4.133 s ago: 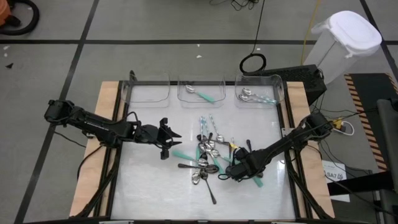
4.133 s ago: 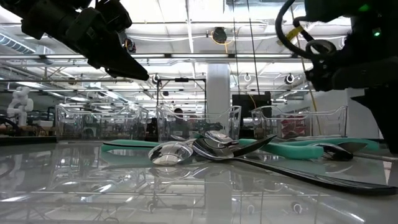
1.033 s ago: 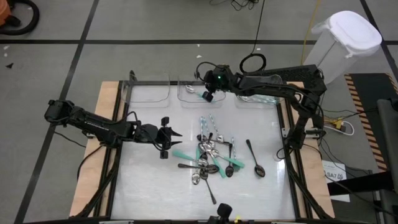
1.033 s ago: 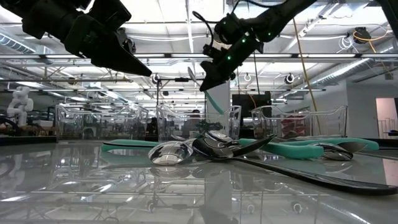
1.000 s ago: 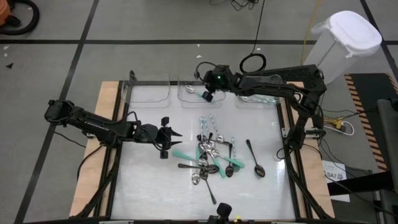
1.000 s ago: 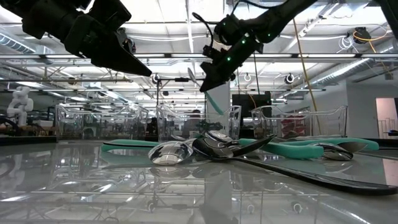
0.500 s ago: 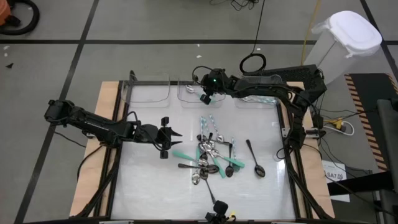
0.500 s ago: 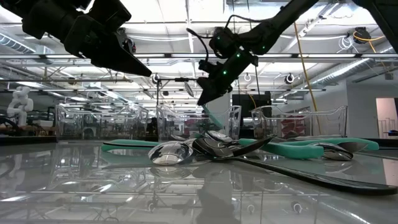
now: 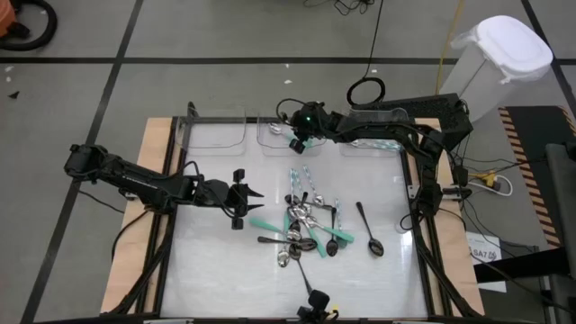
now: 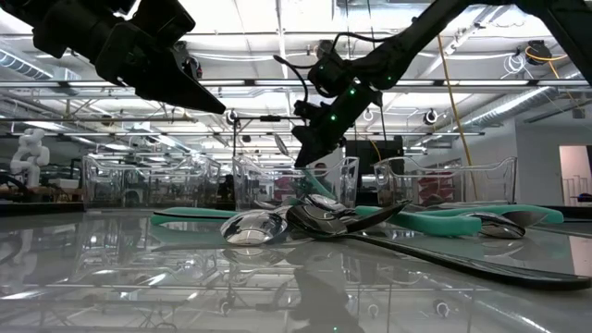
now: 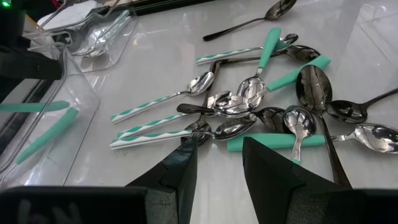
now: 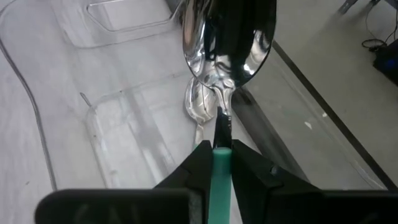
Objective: Sort silverware by color (type)
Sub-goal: Put the green spoon into the center transparent bin, then put the black spoon into the left transparent bin
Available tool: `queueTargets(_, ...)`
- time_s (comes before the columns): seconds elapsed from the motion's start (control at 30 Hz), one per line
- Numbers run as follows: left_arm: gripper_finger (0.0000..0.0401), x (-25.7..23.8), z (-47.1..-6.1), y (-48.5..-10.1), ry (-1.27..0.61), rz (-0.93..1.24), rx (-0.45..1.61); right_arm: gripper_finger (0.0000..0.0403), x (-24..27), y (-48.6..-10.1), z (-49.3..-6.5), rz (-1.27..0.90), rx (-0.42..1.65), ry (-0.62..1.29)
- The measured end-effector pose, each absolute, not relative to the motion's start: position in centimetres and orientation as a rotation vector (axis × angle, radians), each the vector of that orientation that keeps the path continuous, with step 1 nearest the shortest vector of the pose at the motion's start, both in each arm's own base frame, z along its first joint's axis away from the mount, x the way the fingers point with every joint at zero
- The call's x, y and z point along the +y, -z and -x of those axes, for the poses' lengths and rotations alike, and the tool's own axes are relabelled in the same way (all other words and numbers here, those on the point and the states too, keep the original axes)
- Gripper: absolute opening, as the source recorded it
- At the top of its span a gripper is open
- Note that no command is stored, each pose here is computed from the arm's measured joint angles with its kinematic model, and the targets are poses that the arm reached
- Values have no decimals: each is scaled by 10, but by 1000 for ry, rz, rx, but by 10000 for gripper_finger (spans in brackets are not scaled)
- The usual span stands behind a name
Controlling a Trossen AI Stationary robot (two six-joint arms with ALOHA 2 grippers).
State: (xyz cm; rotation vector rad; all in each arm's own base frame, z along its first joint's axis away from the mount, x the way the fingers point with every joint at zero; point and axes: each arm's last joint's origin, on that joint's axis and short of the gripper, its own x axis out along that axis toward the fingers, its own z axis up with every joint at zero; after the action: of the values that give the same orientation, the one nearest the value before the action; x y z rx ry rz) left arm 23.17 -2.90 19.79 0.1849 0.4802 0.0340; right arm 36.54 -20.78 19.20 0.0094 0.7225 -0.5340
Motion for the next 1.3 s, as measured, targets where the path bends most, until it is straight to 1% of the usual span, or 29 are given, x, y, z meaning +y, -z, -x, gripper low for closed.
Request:
queueTargets(0.27, 127, -29, -232, -198, -34, -185, 480, 74, -207, -191, -365, -38, 726, 543)
queueTargets(0.63, 127, -29, -232, -198, -34, -185, 480, 77, -204, -192, -366, -42, 730, 537)
queueTargets(0.77, 127, -29, -232, -198, -34, -185, 480, 77, -191, -210, -367, -26, 691, 515)
queueTargets(0.97, 127, -29, -232, -198, -34, -197, 481, 77, -145, -258, -363, 3, 624, 434)
queueTargets(1.07, 127, -28, -232, -198, -62, -196, 481, 77, -111, -273, -358, 9, 658, 361)
queueTargets(1.17, 127, -27, -232, -198, -72, -184, 482, 77, -76, -274, -353, -9, 749, 321)
queueTargets(1.3, 128, -26, -230, -195, -76, -182, 516, 77, -24, -258, -350, -48, 845, 317)
